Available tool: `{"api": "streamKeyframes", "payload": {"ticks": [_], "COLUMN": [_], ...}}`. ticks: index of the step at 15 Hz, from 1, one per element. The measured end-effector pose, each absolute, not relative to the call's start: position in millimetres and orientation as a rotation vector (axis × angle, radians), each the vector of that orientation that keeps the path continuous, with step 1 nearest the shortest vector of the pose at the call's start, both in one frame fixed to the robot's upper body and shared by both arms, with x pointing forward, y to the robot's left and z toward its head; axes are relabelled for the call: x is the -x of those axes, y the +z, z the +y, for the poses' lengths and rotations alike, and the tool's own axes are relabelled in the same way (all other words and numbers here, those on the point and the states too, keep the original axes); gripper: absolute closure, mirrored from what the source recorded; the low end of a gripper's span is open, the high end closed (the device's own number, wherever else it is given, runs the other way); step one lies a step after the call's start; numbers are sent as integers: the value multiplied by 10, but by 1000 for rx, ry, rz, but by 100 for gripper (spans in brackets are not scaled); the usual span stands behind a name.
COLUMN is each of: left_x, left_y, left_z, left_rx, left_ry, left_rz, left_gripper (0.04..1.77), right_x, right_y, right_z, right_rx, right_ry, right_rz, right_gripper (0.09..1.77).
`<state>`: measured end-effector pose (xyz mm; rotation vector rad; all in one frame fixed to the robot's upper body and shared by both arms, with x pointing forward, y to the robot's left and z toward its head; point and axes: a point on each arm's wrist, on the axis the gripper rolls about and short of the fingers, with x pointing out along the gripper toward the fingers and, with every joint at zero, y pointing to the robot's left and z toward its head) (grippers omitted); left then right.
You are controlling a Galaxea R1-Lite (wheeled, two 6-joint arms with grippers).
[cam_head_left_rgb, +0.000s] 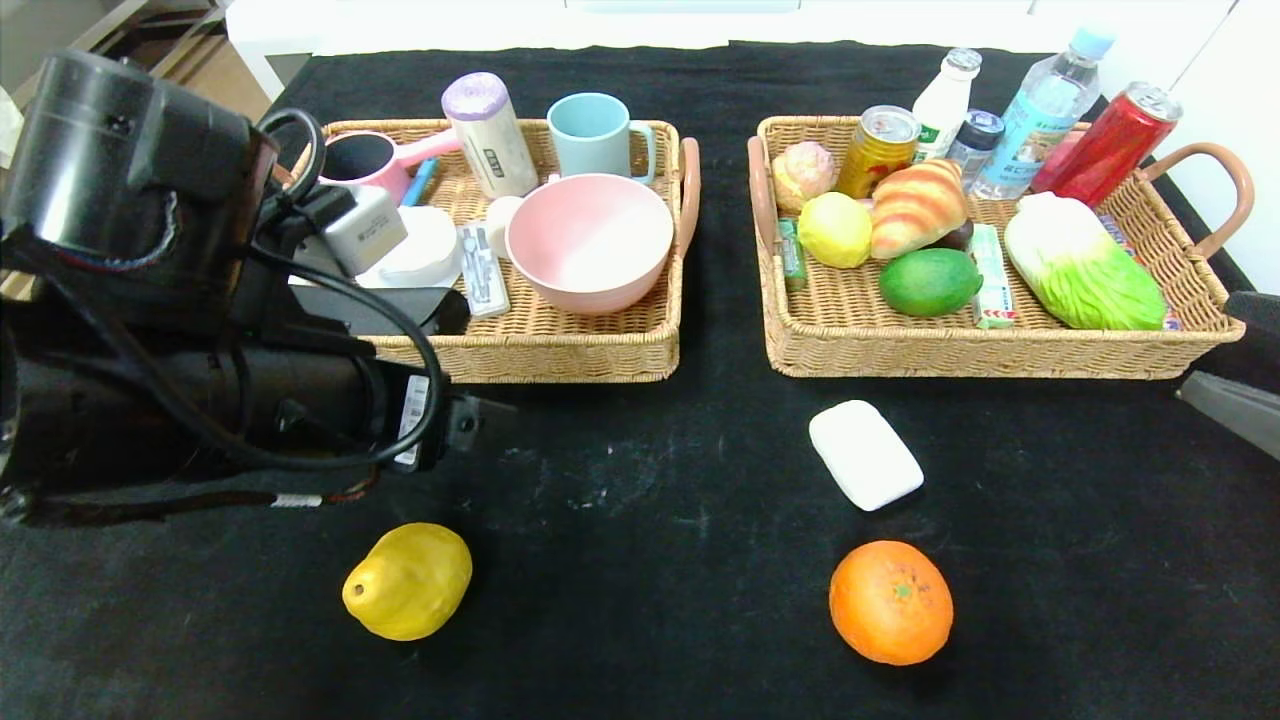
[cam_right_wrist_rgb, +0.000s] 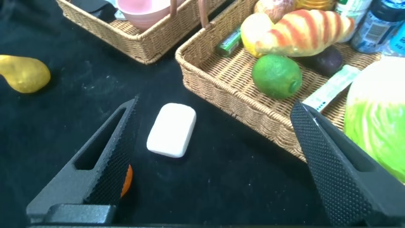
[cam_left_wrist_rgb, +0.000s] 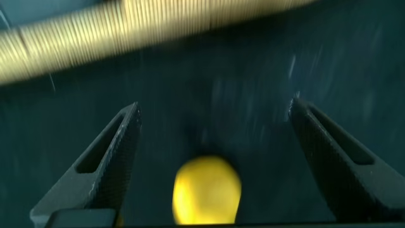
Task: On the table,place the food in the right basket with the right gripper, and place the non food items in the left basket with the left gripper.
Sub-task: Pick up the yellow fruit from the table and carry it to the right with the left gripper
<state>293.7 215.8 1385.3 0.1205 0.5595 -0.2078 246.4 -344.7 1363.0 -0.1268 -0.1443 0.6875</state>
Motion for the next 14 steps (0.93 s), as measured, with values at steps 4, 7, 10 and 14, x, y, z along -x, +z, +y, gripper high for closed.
{"api": "streamKeyframes", "payload": {"ticks": [4, 7, 10, 14], "left_x": [-2690, -2591, -2544, -2597], "left_y": [13591, 13441, 13288, 13197], "left_z": [2277, 2332, 2353, 2318], "left_rx": [-168, -184, -192, -203], "left_ry": [-245, -251, -277, -278], "left_rz": [705, 755, 808, 845], "left_gripper": [12, 11, 11, 10], "right_x": [-2464, -2464, -2465, -2464], "right_y": [13627, 13620, 13615, 13616], "right_z": [-3441, -3439, -3439, -3439], "right_rx": [126, 131, 137, 137], "right_ry": [691, 692, 692, 692], "right_rz": [-143, -144, -144, -145], "right_gripper": [15, 15, 15, 15]}}
